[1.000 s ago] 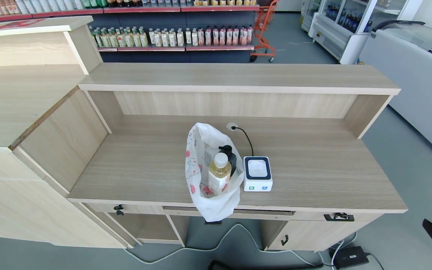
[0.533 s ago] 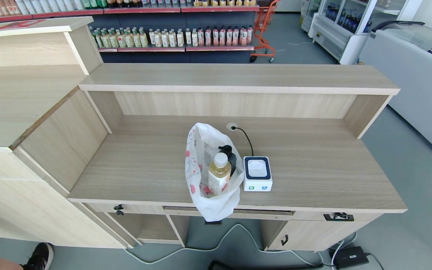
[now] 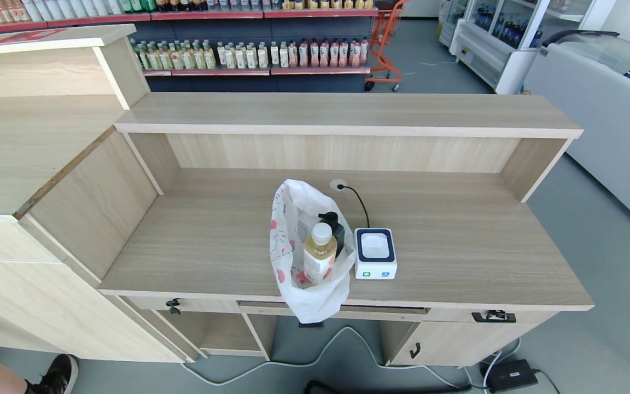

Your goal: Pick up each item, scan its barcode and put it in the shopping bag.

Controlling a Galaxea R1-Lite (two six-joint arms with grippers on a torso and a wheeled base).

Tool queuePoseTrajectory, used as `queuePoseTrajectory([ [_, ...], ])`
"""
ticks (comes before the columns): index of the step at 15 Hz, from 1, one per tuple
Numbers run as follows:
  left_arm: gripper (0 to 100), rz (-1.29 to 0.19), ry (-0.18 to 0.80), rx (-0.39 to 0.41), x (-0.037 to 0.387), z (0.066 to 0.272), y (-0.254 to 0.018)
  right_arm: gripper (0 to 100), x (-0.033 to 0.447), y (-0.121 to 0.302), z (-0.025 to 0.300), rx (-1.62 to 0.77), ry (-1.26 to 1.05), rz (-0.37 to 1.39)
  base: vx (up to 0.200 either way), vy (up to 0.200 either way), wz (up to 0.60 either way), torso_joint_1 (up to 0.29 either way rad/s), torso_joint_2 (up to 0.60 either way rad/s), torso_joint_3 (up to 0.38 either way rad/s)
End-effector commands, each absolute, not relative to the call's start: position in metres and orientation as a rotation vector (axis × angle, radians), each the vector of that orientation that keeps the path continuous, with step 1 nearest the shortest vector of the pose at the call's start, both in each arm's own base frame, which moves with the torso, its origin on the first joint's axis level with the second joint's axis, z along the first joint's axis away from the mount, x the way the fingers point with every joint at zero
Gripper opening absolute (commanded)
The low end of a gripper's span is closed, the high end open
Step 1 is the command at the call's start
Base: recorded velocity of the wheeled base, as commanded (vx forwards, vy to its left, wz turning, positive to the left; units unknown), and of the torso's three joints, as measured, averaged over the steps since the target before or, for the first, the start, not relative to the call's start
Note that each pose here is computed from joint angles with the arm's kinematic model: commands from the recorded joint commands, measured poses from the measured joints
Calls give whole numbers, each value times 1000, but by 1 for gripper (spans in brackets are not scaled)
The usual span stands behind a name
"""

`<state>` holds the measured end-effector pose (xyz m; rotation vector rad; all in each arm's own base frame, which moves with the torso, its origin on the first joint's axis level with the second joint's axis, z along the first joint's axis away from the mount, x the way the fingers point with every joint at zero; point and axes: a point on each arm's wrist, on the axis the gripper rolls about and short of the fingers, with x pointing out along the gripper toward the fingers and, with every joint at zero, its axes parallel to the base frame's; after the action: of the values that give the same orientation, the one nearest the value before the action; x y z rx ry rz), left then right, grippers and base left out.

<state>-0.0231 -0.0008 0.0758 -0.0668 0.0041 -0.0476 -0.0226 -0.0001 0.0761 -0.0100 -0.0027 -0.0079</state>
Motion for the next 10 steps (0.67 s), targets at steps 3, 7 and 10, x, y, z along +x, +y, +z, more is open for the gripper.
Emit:
queuePoseTrajectory([
  [3,100,-47,5,-68,-23,76,-1,100,-23,0,76,-11,-5,-8,0,0,0,0,0,0],
  [7,100,-47,5,-68,-23,76,-1,100,-23,0,76,-11,-5,-8,0,0,0,0,0,0],
  [10,100,-47,5,-68,-23,76,-1,100,-23,0,76,-12,-5,-6,0,0,0,0,0,0],
])
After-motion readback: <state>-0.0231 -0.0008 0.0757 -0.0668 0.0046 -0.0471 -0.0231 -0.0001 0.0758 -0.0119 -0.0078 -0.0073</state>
